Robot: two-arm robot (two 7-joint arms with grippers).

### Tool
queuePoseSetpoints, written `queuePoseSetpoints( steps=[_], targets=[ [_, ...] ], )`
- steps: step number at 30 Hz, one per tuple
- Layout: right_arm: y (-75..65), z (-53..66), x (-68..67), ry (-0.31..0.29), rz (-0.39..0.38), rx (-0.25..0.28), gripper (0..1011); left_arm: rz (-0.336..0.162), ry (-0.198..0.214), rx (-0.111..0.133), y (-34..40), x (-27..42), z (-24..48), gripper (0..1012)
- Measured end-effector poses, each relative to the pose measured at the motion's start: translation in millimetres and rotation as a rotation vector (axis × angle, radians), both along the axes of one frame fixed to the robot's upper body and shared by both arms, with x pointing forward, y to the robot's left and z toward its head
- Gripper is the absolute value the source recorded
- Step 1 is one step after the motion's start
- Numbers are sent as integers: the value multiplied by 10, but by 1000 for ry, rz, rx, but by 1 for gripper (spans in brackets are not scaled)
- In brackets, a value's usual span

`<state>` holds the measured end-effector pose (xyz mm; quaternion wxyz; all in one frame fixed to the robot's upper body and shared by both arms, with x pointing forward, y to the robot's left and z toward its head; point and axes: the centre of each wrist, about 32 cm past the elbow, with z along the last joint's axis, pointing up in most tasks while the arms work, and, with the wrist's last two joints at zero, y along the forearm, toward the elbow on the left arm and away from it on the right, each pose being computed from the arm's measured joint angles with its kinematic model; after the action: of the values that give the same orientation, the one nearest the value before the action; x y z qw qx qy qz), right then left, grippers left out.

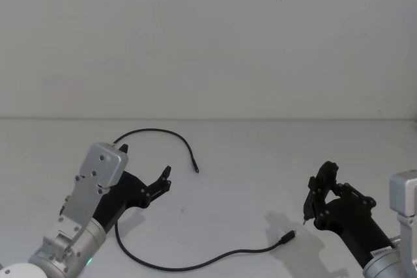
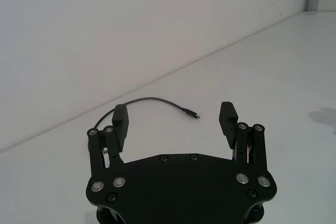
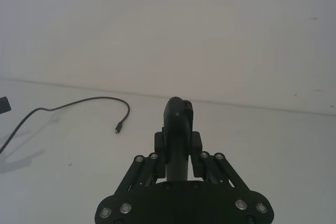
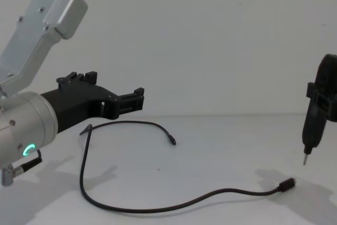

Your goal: Pick up the data cable with the one hand.

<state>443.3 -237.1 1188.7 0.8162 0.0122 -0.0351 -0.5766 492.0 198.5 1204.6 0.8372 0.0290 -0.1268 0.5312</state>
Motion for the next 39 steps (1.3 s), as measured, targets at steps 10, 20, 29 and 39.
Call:
queuePoseSetpoints(
  steps=[10,20,29,39],
  targets=[
    [0,0,0,0,0,0,263,0,0,0,-1,0,-1,1001],
    [0,0,0,0,0,0,263,0,1,0,0,0,-1,1002],
    [0,0,0,0,0,0,263,0,1,-1,-1,0,-2,1002],
    [0,0,0,0,0,0,263,0,1,-1,-1,0,-1,1001]
  ],
)
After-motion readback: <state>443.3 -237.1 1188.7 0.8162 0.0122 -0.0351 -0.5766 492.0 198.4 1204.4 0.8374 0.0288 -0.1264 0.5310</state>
